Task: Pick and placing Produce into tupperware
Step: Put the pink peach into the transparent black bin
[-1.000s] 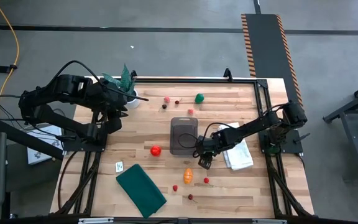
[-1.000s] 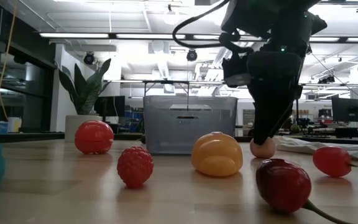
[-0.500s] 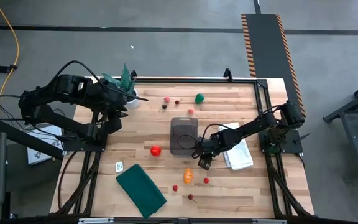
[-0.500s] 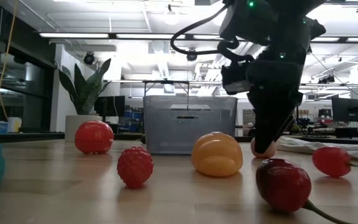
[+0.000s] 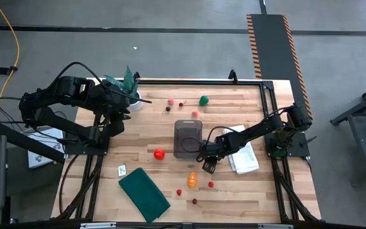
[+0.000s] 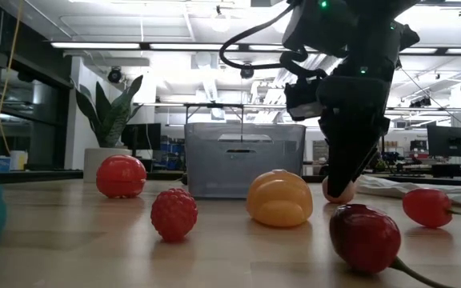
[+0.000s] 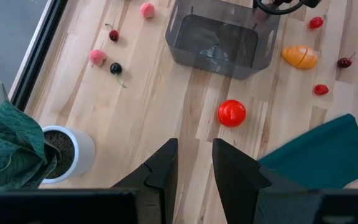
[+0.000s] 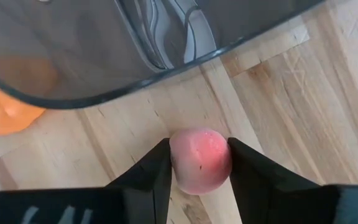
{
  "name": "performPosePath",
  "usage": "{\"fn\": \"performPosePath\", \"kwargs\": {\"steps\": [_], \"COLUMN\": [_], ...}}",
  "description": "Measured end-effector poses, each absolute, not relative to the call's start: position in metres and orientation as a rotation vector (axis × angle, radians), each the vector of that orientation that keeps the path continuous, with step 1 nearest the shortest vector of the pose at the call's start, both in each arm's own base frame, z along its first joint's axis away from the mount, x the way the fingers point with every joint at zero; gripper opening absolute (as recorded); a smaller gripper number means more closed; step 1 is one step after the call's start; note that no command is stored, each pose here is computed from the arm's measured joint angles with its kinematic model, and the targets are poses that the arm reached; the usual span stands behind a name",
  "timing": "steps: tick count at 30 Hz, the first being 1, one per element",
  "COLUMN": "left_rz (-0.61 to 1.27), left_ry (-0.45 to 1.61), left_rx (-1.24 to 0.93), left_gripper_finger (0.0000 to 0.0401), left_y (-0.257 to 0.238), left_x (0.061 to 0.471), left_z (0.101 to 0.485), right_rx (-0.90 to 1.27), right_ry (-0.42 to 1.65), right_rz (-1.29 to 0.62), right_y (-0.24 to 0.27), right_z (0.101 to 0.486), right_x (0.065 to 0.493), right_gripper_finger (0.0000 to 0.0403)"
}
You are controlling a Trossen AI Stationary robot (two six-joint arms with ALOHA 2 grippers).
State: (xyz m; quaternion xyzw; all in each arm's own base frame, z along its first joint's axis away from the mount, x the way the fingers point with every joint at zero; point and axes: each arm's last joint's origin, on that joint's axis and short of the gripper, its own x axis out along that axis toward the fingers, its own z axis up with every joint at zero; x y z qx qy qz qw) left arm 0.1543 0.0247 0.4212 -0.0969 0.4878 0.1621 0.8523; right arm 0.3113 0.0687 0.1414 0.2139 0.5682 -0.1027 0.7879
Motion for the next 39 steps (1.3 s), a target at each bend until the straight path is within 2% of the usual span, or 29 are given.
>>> {"fn": "performPosePath", "kwargs": {"steps": [6,16,30,39], "left_rz": [0.341,0.329,0.337,0.341], "left_ry": [1.026,1.030,1.017,1.003], "left_rx": [-0.203,-0.183,-0.198,-0.208], "left_gripper_finger": [0.0090,0.0090,0.0090,0.0090], "left_y": [0.025,0.025,0.025,0.025], "left_x": [0.154,0.154,0.155,0.156], "left_z": [0.421,0.421,0.422,0.422], "right_rx": [0.469,0.534,0.592,0.614], "right_ry": [1.214,1.099,0.817,0.608], "right_rz": [-0.215,-0.193,-0.249,-0.204], "right_y": [0.067,0.062,0.036,0.025], "right_z": [0.156,0.206,0.266,0.285], "right_x": [0.305,0.286,0.261,0.270], "right_gripper_finger": [0.0115,0.0115,0.0115,0.0115]}}
